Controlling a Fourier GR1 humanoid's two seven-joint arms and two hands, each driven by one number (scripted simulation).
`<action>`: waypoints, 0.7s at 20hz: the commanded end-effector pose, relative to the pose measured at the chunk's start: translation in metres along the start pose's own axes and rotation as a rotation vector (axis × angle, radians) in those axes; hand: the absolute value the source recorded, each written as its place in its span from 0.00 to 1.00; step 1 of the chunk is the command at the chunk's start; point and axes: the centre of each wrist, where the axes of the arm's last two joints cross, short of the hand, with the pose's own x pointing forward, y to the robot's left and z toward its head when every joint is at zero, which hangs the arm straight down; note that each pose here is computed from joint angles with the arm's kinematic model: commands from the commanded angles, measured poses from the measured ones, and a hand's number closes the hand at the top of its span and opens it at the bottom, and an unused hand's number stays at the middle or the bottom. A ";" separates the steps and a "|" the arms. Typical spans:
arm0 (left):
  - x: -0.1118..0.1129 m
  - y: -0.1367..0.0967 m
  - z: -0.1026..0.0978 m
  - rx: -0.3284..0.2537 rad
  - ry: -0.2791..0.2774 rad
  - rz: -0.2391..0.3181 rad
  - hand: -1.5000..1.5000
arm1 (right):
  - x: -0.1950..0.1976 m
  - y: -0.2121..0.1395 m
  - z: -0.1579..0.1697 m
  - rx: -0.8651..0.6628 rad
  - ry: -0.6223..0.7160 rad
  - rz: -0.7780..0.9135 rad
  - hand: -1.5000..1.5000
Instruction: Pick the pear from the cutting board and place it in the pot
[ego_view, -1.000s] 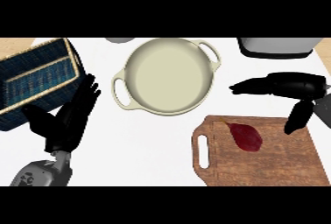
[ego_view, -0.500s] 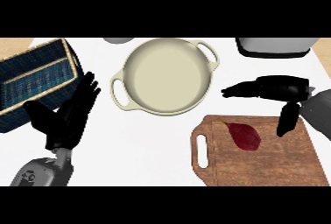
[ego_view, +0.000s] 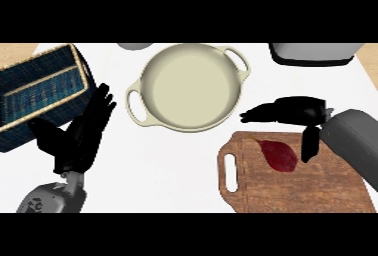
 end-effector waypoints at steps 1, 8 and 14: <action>-0.001 0.002 -0.005 0.006 0.003 0.004 0.50 | 0.017 0.007 -0.025 0.090 -0.018 0.020 0.00; -0.001 0.017 -0.012 0.000 0.010 0.000 0.50 | 0.009 0.012 -0.016 0.136 0.028 0.068 0.00; -0.004 0.018 0.002 -0.017 0.005 -0.006 0.50 | -0.007 0.021 -0.031 0.130 0.022 0.033 0.00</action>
